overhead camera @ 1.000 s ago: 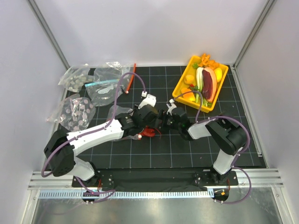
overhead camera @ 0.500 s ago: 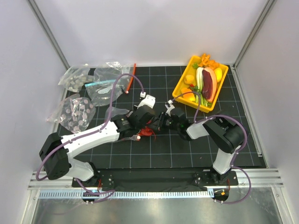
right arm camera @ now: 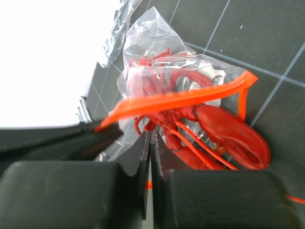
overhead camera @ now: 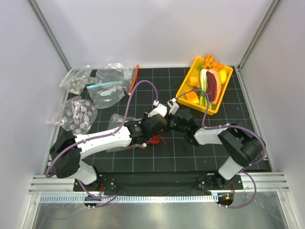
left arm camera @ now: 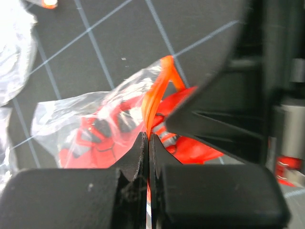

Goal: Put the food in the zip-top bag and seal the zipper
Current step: Place the fake lobster in the zipper food storage bag.

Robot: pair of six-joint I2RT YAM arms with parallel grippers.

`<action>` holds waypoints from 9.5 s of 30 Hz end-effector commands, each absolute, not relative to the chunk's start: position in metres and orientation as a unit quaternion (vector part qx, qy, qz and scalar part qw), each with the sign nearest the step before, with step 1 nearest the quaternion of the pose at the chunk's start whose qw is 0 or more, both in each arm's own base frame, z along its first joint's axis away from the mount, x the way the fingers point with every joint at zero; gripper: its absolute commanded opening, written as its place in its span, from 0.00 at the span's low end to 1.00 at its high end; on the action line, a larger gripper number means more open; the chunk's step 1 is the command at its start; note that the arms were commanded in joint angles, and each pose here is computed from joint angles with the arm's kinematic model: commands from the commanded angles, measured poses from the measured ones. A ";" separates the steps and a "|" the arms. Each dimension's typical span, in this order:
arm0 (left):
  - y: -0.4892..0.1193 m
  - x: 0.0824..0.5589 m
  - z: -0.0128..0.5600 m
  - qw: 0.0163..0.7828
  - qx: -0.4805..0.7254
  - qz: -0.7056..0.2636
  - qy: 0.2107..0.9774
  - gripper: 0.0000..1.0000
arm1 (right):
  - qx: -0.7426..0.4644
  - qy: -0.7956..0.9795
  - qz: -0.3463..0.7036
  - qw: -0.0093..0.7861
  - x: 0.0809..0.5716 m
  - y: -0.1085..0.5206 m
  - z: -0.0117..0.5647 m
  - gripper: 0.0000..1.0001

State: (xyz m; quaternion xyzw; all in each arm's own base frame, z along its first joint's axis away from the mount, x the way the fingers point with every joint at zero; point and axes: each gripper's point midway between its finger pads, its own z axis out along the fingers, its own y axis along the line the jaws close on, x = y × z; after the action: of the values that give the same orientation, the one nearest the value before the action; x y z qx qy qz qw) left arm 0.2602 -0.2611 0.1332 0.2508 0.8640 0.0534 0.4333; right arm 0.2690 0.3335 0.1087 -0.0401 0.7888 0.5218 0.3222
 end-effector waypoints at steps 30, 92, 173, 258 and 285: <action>-0.228 0.263 0.205 0.519 0.161 -0.016 0.839 0.00 | -0.042 0.787 0.549 0.279 0.269 0.342 0.098 0.60; -0.254 0.252 0.194 0.521 0.240 -0.060 0.817 0.00 | -0.128 0.733 0.643 0.178 0.225 0.364 0.162 0.01; -0.327 0.291 0.172 0.539 0.373 0.137 0.742 0.32 | 0.070 0.739 0.540 0.396 0.296 0.252 0.159 0.01; -0.348 0.236 0.187 0.589 0.426 -0.149 0.670 0.00 | 0.053 0.821 0.383 0.420 0.294 0.270 0.100 0.09; -0.320 0.268 0.176 0.591 0.362 -0.052 0.719 0.00 | 0.043 0.809 0.364 0.459 0.293 0.255 0.122 0.67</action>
State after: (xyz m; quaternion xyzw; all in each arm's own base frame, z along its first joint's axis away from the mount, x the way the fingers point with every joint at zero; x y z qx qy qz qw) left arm 0.2575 -0.3174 0.1552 0.3969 0.7173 -0.0504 0.5705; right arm 0.2851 0.2592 0.0967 0.0439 0.8324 0.3608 0.4183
